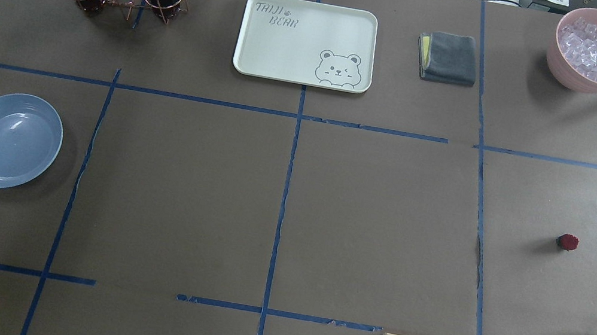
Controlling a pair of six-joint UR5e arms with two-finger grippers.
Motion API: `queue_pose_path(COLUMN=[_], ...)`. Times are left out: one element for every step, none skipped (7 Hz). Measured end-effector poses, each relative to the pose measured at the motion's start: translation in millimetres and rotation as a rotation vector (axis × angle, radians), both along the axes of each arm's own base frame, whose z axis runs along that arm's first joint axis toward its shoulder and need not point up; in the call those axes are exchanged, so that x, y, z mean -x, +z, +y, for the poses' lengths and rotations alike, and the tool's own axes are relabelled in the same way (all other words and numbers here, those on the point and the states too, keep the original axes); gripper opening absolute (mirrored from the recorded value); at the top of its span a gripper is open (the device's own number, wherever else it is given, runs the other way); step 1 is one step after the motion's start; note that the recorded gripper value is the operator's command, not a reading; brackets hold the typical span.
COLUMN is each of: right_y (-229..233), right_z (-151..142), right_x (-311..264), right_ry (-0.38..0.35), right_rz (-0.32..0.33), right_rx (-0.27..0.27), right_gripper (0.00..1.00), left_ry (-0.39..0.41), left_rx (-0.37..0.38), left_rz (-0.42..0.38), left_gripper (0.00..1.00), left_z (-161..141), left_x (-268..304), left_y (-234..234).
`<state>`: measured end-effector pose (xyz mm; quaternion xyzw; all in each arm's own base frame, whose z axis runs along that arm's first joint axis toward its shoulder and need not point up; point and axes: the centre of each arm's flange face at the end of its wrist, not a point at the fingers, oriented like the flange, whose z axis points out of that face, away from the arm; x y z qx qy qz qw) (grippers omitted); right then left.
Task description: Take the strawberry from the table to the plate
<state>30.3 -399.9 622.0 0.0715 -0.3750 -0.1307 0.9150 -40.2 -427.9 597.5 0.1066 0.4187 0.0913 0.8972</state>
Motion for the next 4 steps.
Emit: queue_pose_path(right_y=[-0.4, -0.7, -0.8, -1.0], right_z=[0.3, 0.4, 0.2, 0.0], right_x=[-0.6, -1.2, -1.3, -1.5], right_ry=[0.002, 0.004, 0.004, 0.005], right_rz=[-0.001, -0.002, -0.003, -0.003], right_rx=[0.000, 0.000, 0.000, 0.000], right_gripper=[1.00, 1.00, 1.00, 1.00], left_ry=[-0.002, -0.004, -0.006, -0.006], left_rx=[-0.011, -0.028, -0.041, -0.047], left_rz=[0.000, -0.002, -0.005, -0.007], left_gripper=[1.00, 1.00, 1.00, 1.00], left_z=[-0.7, -0.4, -0.7, -1.7], left_x=[0.4, 1.2, 2.0, 1.8], left_y=[-2.8, -6.0, -8.7, -12.2])
